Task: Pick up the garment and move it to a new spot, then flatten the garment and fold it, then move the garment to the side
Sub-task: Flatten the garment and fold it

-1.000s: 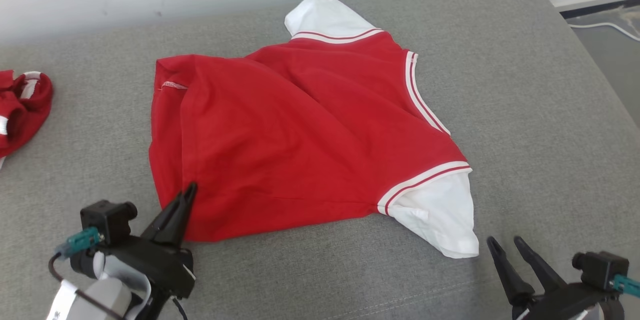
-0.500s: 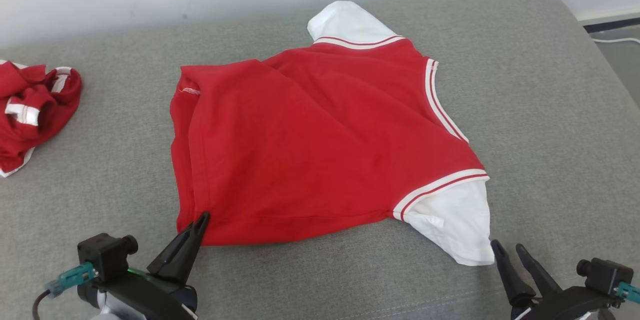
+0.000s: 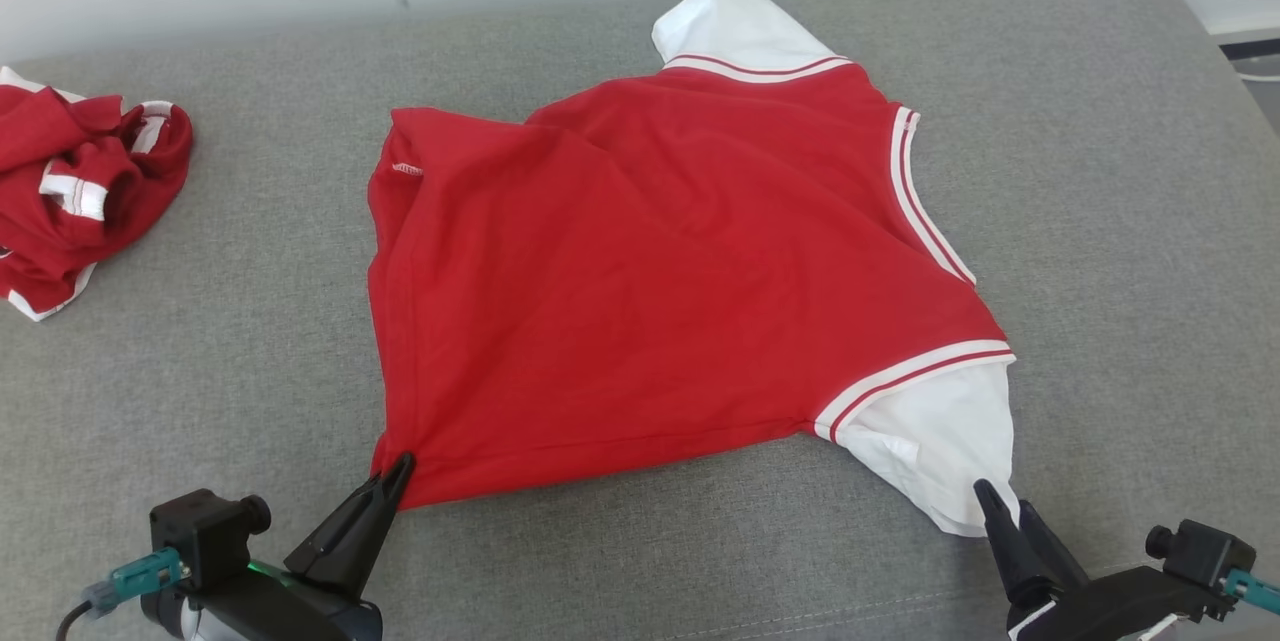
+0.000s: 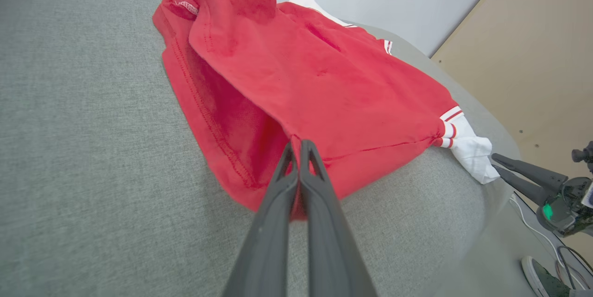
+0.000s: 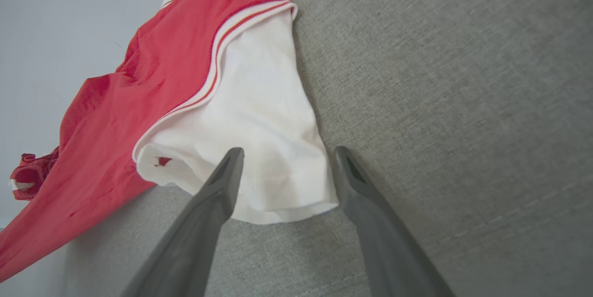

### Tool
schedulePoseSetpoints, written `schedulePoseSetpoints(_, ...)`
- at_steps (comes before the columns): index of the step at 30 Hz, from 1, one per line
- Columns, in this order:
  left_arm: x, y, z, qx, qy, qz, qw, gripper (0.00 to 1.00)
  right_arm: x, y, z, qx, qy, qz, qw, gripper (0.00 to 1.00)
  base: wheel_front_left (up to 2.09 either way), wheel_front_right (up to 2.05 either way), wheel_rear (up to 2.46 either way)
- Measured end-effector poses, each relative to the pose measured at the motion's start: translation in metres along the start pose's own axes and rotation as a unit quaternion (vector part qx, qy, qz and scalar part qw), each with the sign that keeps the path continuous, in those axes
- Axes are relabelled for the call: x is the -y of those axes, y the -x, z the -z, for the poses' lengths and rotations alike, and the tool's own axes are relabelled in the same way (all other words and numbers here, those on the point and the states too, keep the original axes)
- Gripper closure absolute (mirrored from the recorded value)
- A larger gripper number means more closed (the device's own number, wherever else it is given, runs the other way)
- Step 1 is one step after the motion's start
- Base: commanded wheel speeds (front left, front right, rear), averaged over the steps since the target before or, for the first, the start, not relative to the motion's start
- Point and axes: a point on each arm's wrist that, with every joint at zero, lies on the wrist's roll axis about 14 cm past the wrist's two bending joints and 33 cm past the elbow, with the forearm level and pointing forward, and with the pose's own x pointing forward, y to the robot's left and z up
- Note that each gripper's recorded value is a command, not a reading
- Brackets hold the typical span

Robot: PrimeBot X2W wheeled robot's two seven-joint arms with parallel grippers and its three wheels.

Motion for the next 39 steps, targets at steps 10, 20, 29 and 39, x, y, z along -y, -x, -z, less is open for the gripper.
schedulePoseSetpoints(10,-0.001,0.003,0.006,-0.007,0.002,-0.003,1.0,1.0,-0.003,-0.01,0.007,-0.029,-0.017,0.0,0.999,1.0,0.0,0.0,0.0)
schedulePoseSetpoints(20,-0.002,-0.003,-0.022,0.044,0.038,-0.013,0.998,1.0,-0.018,-0.018,-0.065,0.088,-0.047,-0.024,0.995,1.0,0.0,0.0,0.0)
schedulePoseSetpoints(29,0.013,0.004,-0.024,0.045,0.05,0.011,0.998,1.0,-0.038,0.002,-0.108,0.147,-0.083,-0.072,0.983,1.0,0.0,0.0,0.0)
schedulePoseSetpoints(39,0.013,0.029,0.019,-0.036,0.047,0.015,0.998,1.0,-0.016,0.044,-0.09,0.105,-0.08,-0.057,0.99,1.0,0.0,0.0,0.0)
